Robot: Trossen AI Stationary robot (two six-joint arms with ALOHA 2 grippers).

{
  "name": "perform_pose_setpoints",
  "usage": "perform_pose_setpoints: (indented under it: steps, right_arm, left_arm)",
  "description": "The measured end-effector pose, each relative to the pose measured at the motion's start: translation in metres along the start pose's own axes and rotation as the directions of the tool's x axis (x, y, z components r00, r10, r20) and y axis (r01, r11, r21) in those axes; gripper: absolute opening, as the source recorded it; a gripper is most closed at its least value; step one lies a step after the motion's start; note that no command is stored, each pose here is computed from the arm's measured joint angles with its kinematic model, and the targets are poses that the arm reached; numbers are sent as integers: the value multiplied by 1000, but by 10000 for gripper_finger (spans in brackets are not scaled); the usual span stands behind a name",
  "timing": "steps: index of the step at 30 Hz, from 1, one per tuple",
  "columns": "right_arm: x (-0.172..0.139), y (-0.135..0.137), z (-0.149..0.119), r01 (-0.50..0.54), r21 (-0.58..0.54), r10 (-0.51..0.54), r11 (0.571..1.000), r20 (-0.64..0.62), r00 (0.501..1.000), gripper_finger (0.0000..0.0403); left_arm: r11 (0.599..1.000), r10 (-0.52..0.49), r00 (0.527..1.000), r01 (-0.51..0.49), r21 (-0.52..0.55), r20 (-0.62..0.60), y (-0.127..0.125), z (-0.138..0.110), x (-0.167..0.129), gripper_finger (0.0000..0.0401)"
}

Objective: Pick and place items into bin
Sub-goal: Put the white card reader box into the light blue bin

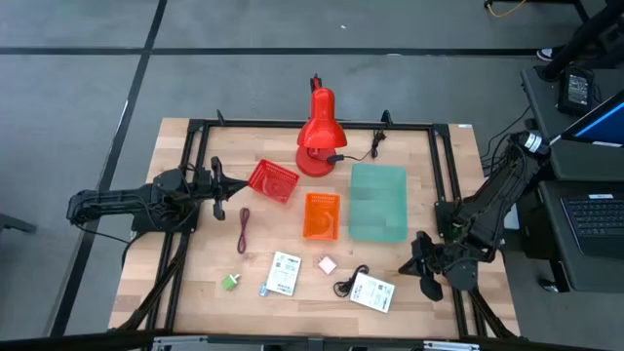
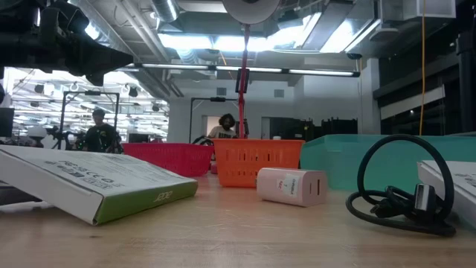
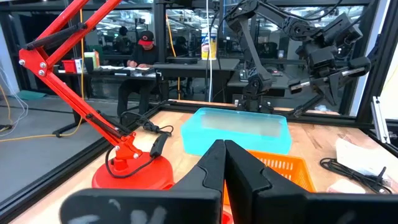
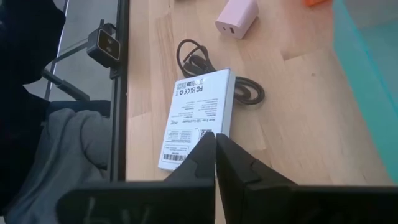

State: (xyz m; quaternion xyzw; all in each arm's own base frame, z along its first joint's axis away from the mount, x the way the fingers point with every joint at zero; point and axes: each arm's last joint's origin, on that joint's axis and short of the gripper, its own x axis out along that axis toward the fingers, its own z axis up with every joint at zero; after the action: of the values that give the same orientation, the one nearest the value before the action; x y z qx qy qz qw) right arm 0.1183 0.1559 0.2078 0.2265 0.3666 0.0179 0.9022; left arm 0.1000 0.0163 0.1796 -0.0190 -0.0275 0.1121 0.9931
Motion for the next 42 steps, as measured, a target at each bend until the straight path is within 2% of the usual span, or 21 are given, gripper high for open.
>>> perform_pose_setpoints:
  steps: [6, 16, 22, 25, 34, 39, 42]
  right_arm:
    - [0, -1, 0, 12, 50, -12, 999, 0, 1000, 64]
    - [1, -2, 0, 22, 52, -22, 998, -6, 1000, 182]
    - [0, -2, -1, 14, 77, -11, 997, -28, 1000, 229]
    - [0, -3, -3, 20, 118, -12, 993, -69, 998, 240]
    - [2, -5, -4, 24, 172, -12, 985, -70, 997, 242]
    - [10, -16, -16, 66, 238, -46, 969, -89, 995, 242]
    - [17, -19, -22, 37, 264, -12, 964, -96, 995, 242]
  left_arm:
    - [1000, 0, 1000, 0, 0, 0, 0, 0, 0, 4]
    - [1000, 0, 1000, 0, 0, 0, 0, 0, 0, 4]
    - [1000, 0, 1000, 0, -3, 0, 0, 0, 0, 4]
    - [1000, 0, 1000, 0, -3, 0, 0, 0, 0, 4]
    - [1000, 0, 1000, 0, -26, 0, 0, 0, 0, 4]
    - [1000, 0, 1000, 0, -26, 0, 0, 0, 0, 4]
    - [1000, 0, 1000, 0, -26, -1, 0, 0, 0, 4]
